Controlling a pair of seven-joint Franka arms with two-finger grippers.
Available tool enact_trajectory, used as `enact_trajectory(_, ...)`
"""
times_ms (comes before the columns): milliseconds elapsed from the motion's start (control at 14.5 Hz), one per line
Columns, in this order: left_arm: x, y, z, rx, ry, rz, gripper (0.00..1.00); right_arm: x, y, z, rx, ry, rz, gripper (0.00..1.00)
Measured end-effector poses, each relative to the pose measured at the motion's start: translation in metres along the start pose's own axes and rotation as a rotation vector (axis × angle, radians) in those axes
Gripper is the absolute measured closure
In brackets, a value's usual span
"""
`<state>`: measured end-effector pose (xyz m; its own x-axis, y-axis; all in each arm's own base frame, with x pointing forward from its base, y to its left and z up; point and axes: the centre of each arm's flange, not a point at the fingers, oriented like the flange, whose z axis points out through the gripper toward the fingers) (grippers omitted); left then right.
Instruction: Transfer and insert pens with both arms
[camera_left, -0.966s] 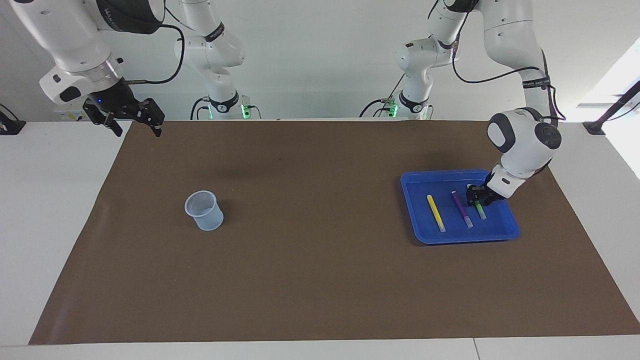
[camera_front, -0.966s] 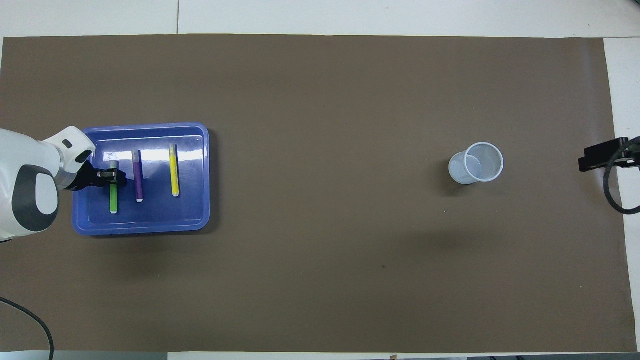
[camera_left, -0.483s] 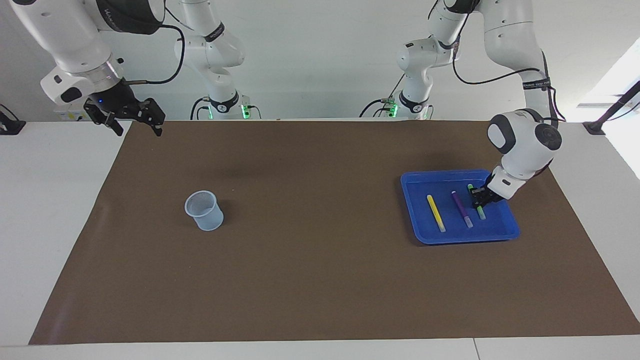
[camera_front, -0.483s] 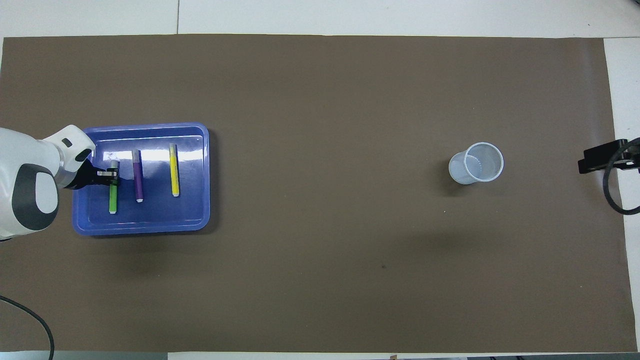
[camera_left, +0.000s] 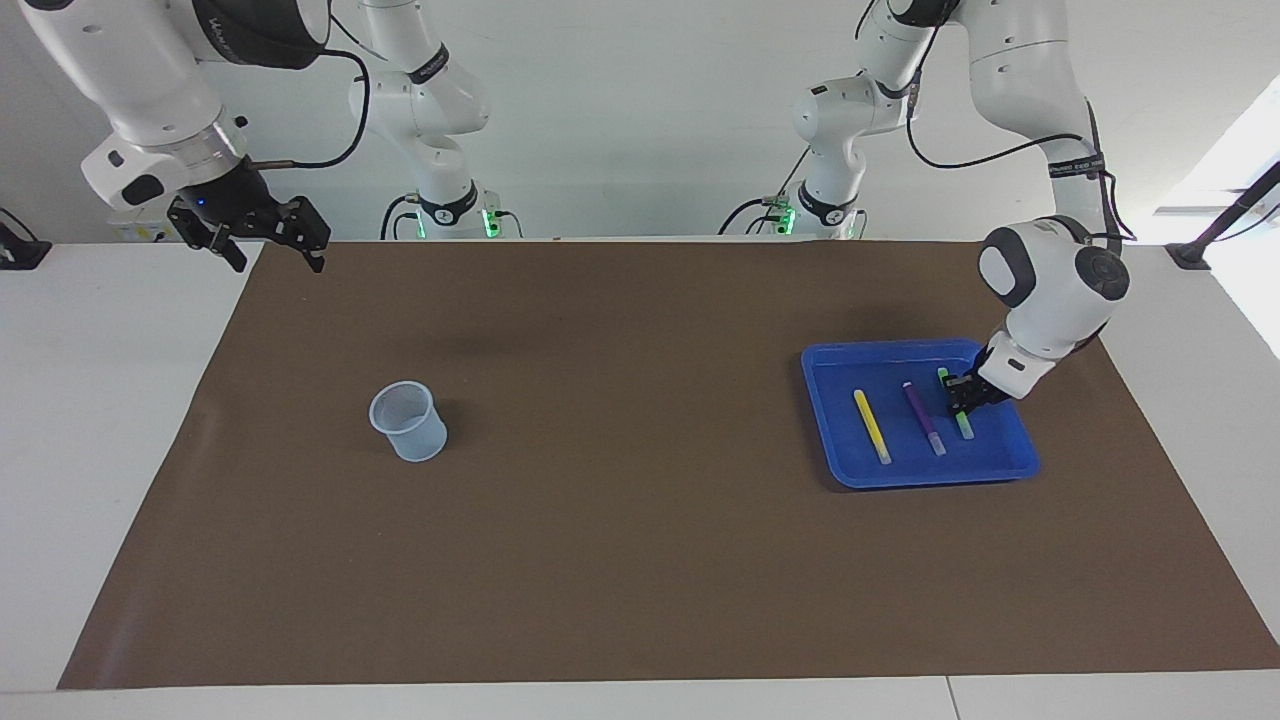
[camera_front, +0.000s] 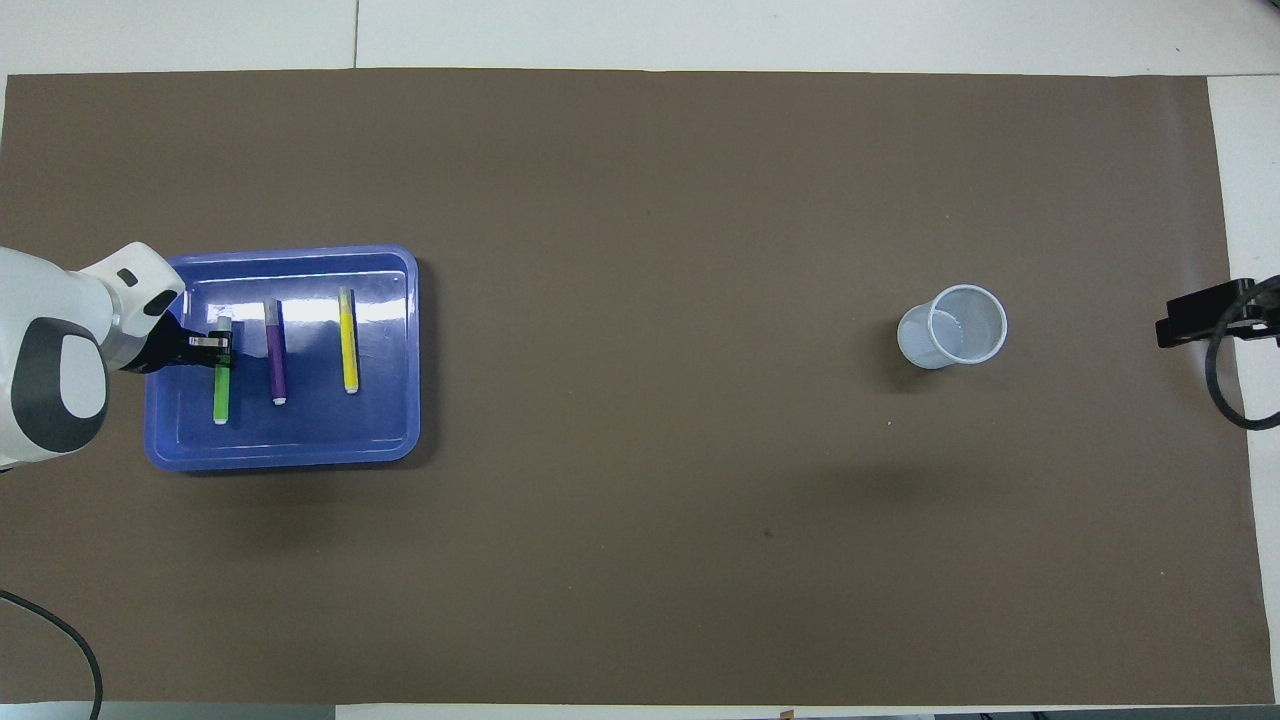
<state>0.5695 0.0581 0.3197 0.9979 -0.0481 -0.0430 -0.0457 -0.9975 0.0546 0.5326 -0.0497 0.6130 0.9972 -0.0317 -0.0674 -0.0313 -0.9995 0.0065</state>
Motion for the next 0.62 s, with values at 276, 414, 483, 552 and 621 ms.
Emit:
enact_trajectory(276, 0.016, 0.012, -0.047, -0.016, -0.066, 0.002, 0.83, 0.000, -0.002, 0.000, 0.000, 0.000, -0.004, 0.00)
enact_trajectory(414, 0.022, 0.025, -0.075, -0.024, -0.104, -0.024, 0.83, 0.000, -0.008, 0.000, 0.000, 0.000, -0.014, 0.00)
enact_trajectory(483, 0.025, 0.034, -0.091, -0.031, -0.120, -0.054, 0.83, 0.000, -0.012, 0.000, 0.006, -0.004, -0.021, 0.00)
enact_trajectory(552, 0.027, 0.046, -0.105, -0.049, -0.133, -0.101, 0.83, -0.001, -0.017, 0.001, 0.020, -0.015, -0.029, 0.00)
enact_trajectory(621, 0.029, 0.063, -0.119, -0.078, -0.146, -0.170, 0.83, -0.002, -0.024, 0.002, 0.053, -0.026, -0.036, 0.00)
